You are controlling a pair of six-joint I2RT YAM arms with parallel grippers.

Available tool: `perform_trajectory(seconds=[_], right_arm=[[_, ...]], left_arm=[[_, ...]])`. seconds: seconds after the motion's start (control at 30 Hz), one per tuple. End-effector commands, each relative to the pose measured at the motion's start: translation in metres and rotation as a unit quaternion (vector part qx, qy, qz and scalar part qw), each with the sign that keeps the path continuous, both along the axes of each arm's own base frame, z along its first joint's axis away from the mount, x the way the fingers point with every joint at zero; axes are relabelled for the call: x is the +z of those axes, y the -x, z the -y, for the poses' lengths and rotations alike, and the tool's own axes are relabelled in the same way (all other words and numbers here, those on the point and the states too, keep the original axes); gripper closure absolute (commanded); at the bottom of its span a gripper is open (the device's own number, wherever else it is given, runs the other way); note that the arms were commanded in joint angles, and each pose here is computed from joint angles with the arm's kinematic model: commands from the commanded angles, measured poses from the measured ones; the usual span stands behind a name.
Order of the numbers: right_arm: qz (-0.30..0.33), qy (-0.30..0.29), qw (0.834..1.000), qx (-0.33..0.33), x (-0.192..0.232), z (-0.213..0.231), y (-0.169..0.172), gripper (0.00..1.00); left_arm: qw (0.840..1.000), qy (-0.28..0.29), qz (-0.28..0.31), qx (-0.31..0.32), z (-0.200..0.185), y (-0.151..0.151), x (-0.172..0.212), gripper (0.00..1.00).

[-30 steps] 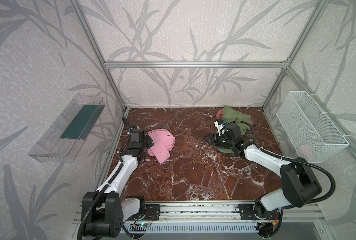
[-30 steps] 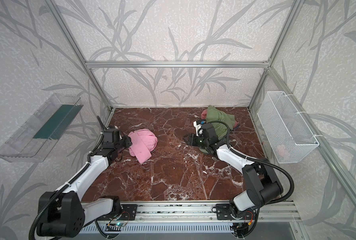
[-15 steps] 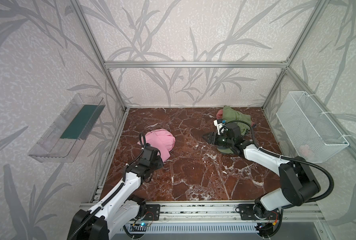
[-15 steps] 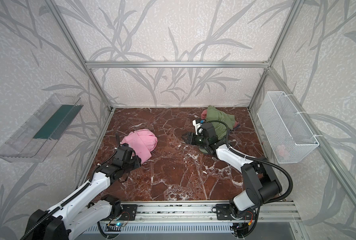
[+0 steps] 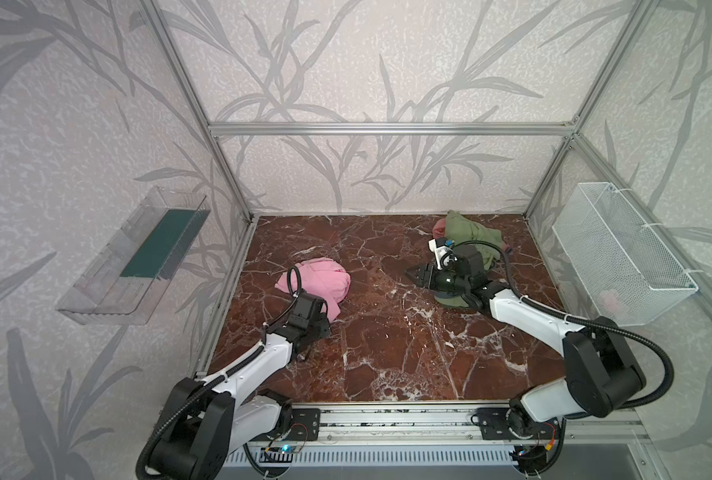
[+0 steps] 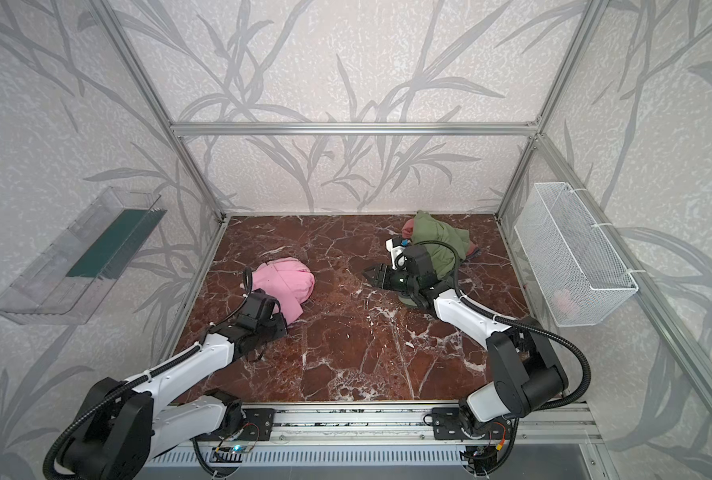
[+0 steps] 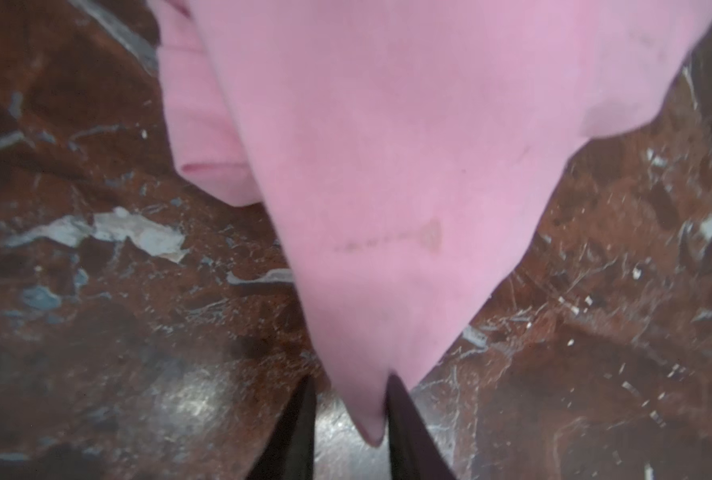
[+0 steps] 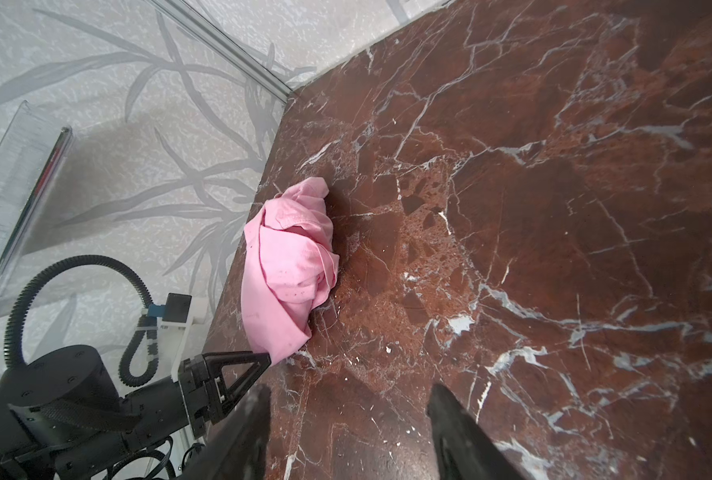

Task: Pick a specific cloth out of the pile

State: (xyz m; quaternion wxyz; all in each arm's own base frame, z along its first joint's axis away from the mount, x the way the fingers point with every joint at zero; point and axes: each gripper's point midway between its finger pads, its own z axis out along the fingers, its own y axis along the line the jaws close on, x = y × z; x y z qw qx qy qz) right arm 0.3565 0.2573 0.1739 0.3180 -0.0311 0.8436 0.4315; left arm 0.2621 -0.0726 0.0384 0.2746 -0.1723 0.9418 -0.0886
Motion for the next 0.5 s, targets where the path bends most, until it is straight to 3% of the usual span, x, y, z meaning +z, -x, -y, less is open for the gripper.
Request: perform_trajectory(seconds=[0.0,0.03,0.47], right_arm=[[0.018,-0.002,1.000,0.001,0.016,-0.001,0.000,0.39],[0.018,-0.002,1.000,0.001,0.016,-0.001,-0.001,0.39],[0.026,0.003,1.000,0.005,0.014,-0.001,0.001,0.39]], left_arm=[[1.000,-0.016,0.020,0.011,-0.005,-0.009,0.003,0.94],[1.000,-0.016,0.022,0.011,-0.005,-0.009,0.004,1.00],[0.998,-0.037,0.048,-0.002,-0.012,0.010,0.057,1.00]])
